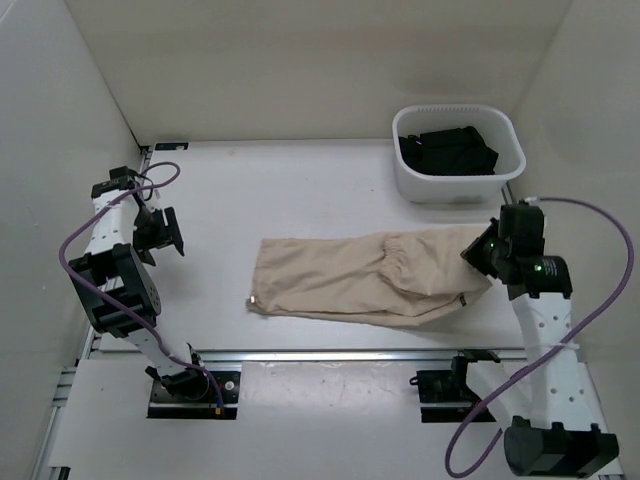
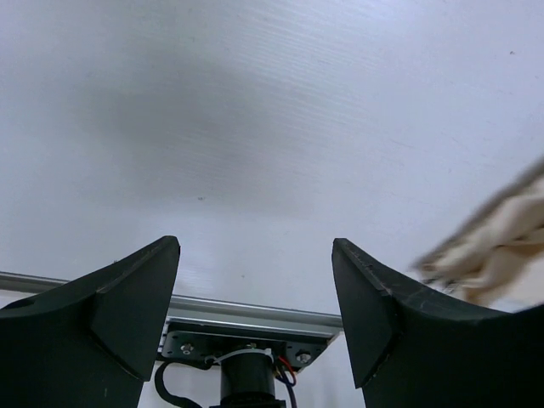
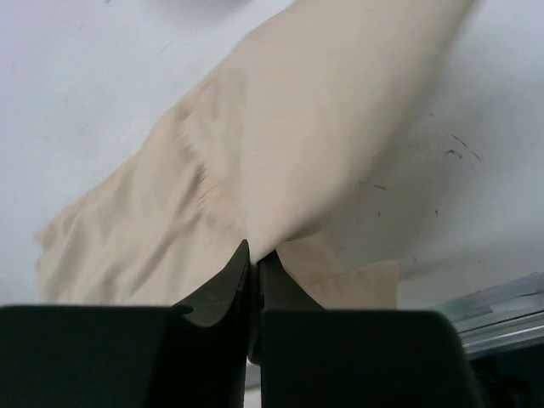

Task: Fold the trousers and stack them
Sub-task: Fold the trousers

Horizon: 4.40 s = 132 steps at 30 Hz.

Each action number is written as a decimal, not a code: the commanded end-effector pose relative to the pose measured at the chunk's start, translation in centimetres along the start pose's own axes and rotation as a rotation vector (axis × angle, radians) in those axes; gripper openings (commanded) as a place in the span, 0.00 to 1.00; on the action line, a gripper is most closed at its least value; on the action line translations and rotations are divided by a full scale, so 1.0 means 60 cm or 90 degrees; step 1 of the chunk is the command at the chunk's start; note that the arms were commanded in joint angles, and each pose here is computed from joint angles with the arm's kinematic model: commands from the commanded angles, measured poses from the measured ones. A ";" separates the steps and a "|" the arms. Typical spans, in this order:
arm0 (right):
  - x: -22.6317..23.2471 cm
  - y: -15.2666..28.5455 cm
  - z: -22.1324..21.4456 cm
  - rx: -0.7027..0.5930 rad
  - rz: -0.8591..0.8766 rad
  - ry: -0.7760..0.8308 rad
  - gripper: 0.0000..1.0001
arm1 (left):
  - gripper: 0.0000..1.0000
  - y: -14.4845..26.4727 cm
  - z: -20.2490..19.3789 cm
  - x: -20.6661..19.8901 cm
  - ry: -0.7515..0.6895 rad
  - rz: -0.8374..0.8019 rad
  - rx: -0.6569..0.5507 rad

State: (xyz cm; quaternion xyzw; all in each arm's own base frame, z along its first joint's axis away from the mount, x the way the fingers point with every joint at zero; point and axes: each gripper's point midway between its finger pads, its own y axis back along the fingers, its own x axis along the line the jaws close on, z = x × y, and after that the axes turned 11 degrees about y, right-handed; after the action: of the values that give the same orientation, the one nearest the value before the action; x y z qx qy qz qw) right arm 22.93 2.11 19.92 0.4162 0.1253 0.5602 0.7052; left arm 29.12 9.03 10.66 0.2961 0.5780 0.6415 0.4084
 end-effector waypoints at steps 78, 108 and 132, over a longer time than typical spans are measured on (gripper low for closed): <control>0.391 -0.142 -0.460 0.553 0.457 0.186 0.00 | 0.40 -0.077 -0.190 -0.100 -0.080 -0.157 0.162; 0.352 -0.377 -0.123 0.280 0.304 0.085 0.80 | 0.74 -0.050 0.069 -0.387 -0.225 -0.396 0.029; 0.337 -0.415 -0.057 0.198 0.221 0.047 0.53 | 0.56 -0.066 0.109 -0.387 -0.230 -0.357 -0.018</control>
State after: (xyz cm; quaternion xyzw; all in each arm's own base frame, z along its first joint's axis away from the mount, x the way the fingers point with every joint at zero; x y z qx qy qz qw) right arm 43.12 22.22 3.36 0.5471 0.1658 0.6465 0.5053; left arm 45.03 -8.61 6.76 0.2472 0.5872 0.4248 0.6432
